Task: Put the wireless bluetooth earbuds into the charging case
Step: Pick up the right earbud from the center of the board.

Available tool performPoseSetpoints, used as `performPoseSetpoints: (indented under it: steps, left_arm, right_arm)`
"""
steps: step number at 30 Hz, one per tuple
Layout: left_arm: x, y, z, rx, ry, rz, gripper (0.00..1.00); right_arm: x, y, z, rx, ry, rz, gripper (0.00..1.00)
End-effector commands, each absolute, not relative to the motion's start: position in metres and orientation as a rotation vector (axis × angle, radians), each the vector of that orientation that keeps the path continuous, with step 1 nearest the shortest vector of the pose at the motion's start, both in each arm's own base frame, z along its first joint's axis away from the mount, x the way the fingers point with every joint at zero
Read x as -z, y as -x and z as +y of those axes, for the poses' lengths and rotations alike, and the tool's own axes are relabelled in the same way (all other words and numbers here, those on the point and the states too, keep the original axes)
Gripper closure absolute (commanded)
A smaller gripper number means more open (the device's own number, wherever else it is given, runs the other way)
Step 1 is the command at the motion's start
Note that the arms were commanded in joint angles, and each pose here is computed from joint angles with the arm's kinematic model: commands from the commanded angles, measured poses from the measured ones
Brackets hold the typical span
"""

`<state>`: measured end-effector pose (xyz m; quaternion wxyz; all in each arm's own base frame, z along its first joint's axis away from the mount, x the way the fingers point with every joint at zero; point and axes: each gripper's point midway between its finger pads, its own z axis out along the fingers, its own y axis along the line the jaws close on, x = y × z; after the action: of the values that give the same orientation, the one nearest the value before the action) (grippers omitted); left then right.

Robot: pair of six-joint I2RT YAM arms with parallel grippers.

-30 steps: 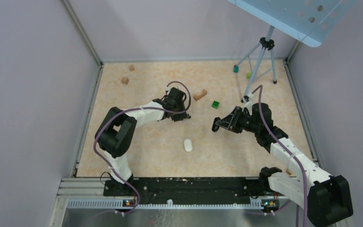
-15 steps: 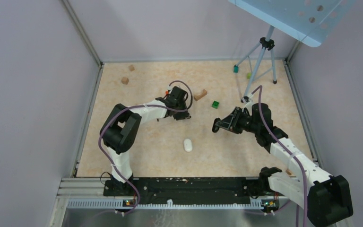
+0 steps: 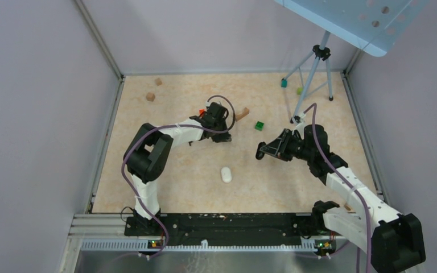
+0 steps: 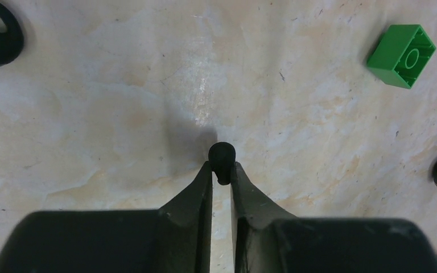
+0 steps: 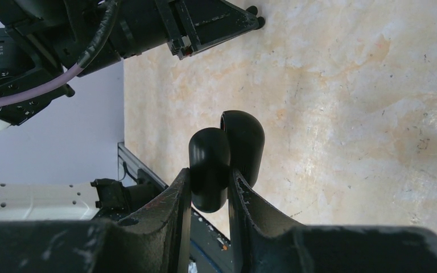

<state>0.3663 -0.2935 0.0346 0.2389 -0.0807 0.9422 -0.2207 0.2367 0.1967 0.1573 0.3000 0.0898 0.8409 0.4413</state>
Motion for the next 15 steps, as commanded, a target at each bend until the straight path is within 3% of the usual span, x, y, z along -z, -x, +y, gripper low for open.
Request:
performPoseSetpoints:
  steps: [1, 5, 10, 15]
  left_arm:
    - [-0.043, -0.377, -0.299, 0.613, 0.192, 2.542, 0.86]
    - [-0.048, -0.377, -0.296, 0.595, 0.171, 2.538, 1.0]
    - [-0.075, -0.374, -0.298, 0.627, 0.005, 2.511, 1.0]
    - [-0.124, -0.347, -0.309, 0.871, -0.315, 2.431, 1.0]
  right_arm:
    - [-0.178, -0.243, 0.195, -1.178, -0.213, 2.162, 1.0]
    - [-0.178, -0.244, 0.197, -1.185, -0.211, 2.161, 1.0]
    - [-0.176, -0.242, 0.201, -1.207, -0.175, 2.168, 1.0]
    - [-0.188, -0.235, 0.214, -1.331, 0.018, 2.163, 1.0]
